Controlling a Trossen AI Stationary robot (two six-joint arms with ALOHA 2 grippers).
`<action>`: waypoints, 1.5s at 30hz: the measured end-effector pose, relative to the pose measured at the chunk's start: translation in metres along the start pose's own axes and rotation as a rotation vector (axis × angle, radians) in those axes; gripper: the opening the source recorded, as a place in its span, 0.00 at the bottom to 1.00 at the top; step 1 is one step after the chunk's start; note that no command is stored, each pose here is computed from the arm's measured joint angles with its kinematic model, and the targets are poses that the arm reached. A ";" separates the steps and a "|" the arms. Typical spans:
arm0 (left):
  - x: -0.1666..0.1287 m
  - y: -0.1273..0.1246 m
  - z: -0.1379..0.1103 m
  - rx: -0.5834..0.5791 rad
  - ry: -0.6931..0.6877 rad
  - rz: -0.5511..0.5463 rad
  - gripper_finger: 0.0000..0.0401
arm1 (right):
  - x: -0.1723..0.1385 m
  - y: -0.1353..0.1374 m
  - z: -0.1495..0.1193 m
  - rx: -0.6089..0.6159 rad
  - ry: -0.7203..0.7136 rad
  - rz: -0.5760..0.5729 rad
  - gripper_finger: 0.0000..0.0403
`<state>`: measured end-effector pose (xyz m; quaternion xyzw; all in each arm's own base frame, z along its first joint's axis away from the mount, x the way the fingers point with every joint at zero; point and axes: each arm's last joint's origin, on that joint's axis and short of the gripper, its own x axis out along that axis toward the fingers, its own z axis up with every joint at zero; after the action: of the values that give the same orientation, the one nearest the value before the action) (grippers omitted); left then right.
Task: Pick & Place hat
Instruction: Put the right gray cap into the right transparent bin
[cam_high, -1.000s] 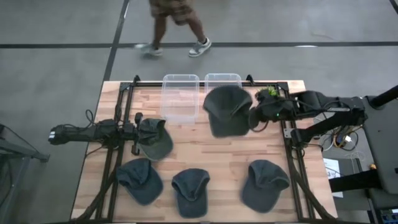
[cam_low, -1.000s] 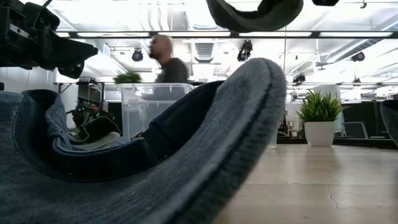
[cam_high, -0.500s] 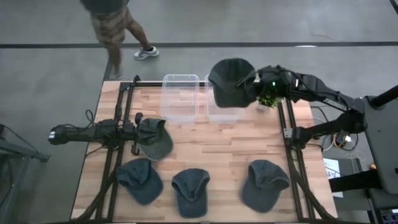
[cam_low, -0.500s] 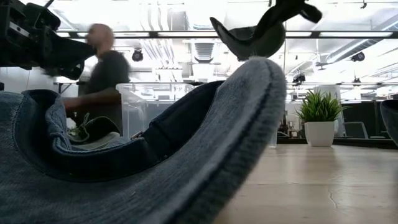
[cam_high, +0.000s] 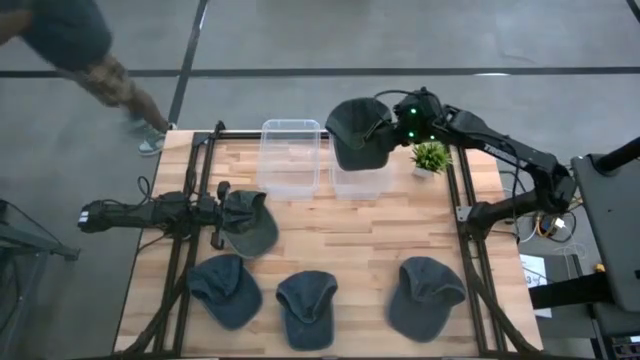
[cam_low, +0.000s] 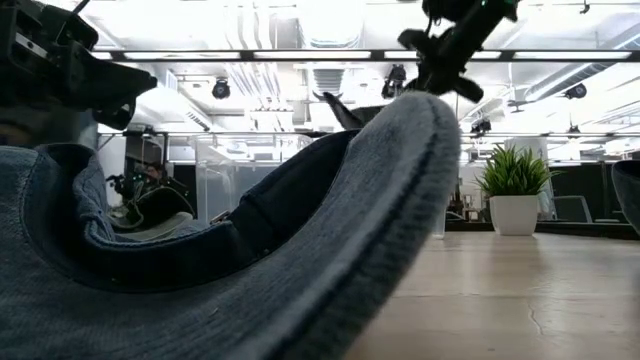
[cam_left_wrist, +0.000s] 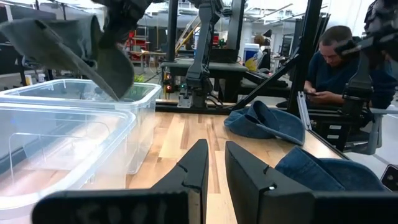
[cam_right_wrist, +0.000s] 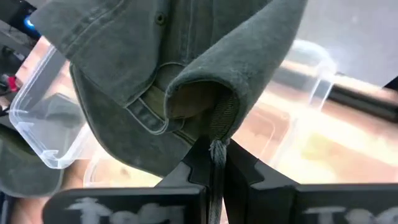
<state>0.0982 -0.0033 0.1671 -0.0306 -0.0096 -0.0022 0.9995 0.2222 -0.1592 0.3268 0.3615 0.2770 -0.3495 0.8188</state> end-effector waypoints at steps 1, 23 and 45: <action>0.000 0.000 0.000 0.000 0.000 0.000 0.12 | 0.004 -0.002 0.000 0.005 0.013 0.002 0.03; 0.000 0.000 0.000 0.000 0.000 -0.001 0.12 | 0.041 -0.010 -0.010 0.150 0.155 -0.082 0.03; 0.000 0.000 0.000 0.000 0.000 0.000 0.12 | 0.040 -0.012 -0.014 0.156 0.194 -0.106 0.24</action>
<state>0.0982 -0.0033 0.1671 -0.0305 -0.0096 -0.0024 0.9995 0.2339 -0.1692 0.2855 0.4408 0.3455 -0.3762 0.7381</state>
